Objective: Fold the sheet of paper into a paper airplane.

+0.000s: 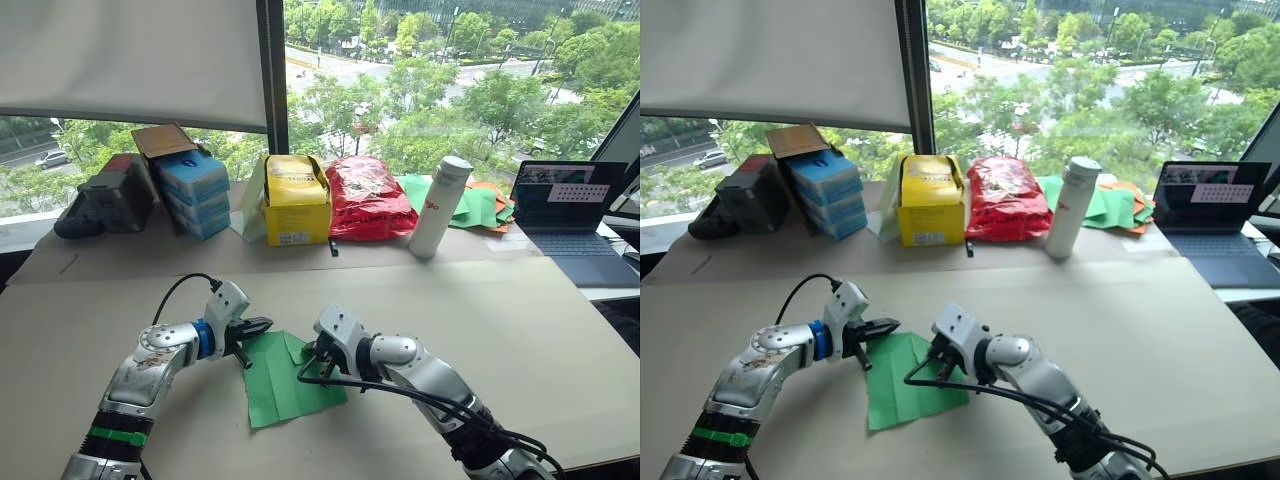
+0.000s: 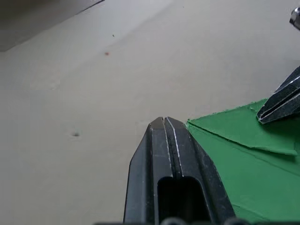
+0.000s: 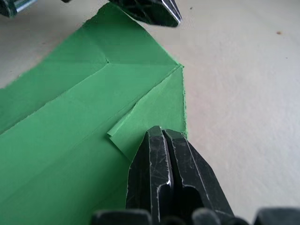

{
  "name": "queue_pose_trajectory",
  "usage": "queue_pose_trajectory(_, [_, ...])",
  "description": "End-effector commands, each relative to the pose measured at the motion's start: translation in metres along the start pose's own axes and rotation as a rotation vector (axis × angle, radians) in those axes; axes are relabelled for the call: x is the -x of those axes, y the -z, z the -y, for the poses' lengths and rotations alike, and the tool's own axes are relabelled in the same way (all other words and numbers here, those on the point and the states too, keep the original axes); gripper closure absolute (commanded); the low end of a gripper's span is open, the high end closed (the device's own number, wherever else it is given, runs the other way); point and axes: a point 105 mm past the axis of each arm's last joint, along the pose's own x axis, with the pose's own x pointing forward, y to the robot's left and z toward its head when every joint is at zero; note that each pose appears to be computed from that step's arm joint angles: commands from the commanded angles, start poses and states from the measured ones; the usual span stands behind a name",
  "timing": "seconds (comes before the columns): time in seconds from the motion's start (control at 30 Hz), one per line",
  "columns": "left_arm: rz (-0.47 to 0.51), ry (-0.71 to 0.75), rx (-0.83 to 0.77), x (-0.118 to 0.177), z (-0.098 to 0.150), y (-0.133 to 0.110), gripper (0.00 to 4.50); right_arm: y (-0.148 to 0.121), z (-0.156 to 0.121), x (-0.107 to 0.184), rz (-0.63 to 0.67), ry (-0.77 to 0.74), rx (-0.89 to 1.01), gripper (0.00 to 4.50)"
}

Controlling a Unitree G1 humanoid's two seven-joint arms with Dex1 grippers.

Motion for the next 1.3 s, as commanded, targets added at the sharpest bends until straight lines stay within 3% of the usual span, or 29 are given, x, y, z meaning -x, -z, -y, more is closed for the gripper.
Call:
queue_pose_trajectory(0.03, [0.094, -0.019, 0.150, 0.021, 0.002, -0.013, 3.96, 0.016, -0.008, -0.003, -0.058, -0.022, -0.014, 4.50])
queue_pose_trajectory(0.27, [0.094, -0.023, 0.469, 0.038, 0.017, 0.011, 1.69, 0.012, -0.009, -0.007, -0.048, -0.029, -0.005, 4.50])
queue_pose_trajectory(0.43, [0.034, -0.085, 0.561, 0.034, 0.026, 0.042, 1.69, 0.008, -0.008, -0.007, -0.039, -0.027, -0.002, 4.50])
queue_pose_trajectory(0.7, [0.050, -0.090, 0.545, 0.027, 0.032, 0.039, 1.69, 0.006, -0.007, -0.006, -0.032, -0.025, 0.000, 4.50])
queue_pose_trajectory(0.83, [0.065, -0.092, 0.517, 0.026, 0.029, 0.033, 2.75, 0.006, -0.008, -0.006, -0.033, -0.025, -0.001, 4.50])
queue_pose_trajectory(1.0, [0.072, -0.099, 0.466, 0.023, 0.026, 0.025, 4.47, 0.006, -0.008, -0.007, -0.034, -0.024, -0.003, 4.50])
queue_pose_trajectory(1.2, [0.084, -0.061, 0.330, 0.016, 0.028, 0.005, 4.47, 0.006, -0.008, -0.007, -0.032, -0.023, -0.009, 4.50])
queue_pose_trajectory(1.3, [0.078, -0.048, 0.186, 0.012, 0.028, -0.006, 4.47, 0.005, -0.008, -0.008, -0.030, -0.021, -0.012, 4.50])
